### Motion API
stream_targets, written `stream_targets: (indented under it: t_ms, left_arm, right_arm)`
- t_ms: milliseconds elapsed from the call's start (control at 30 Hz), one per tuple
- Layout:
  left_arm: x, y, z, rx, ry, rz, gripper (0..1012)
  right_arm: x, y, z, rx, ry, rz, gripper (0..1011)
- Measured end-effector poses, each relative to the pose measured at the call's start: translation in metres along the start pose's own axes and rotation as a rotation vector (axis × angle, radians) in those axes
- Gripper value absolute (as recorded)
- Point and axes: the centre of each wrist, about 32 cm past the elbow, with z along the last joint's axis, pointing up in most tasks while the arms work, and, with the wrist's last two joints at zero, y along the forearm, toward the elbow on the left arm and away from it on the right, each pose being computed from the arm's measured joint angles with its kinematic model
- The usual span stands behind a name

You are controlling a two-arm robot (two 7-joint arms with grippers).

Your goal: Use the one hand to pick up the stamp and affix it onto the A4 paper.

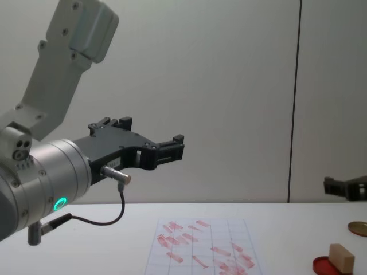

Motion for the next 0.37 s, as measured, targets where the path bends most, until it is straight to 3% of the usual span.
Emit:
stream_targets:
  t_ms: [367]
  left_arm:
    - [0.0,0.0,0.0,0.0,0.0,0.0,993]
  right_arm:
    - [0.0035,-0.0068,0.0029,0.033,-0.003,-0.007,1001]
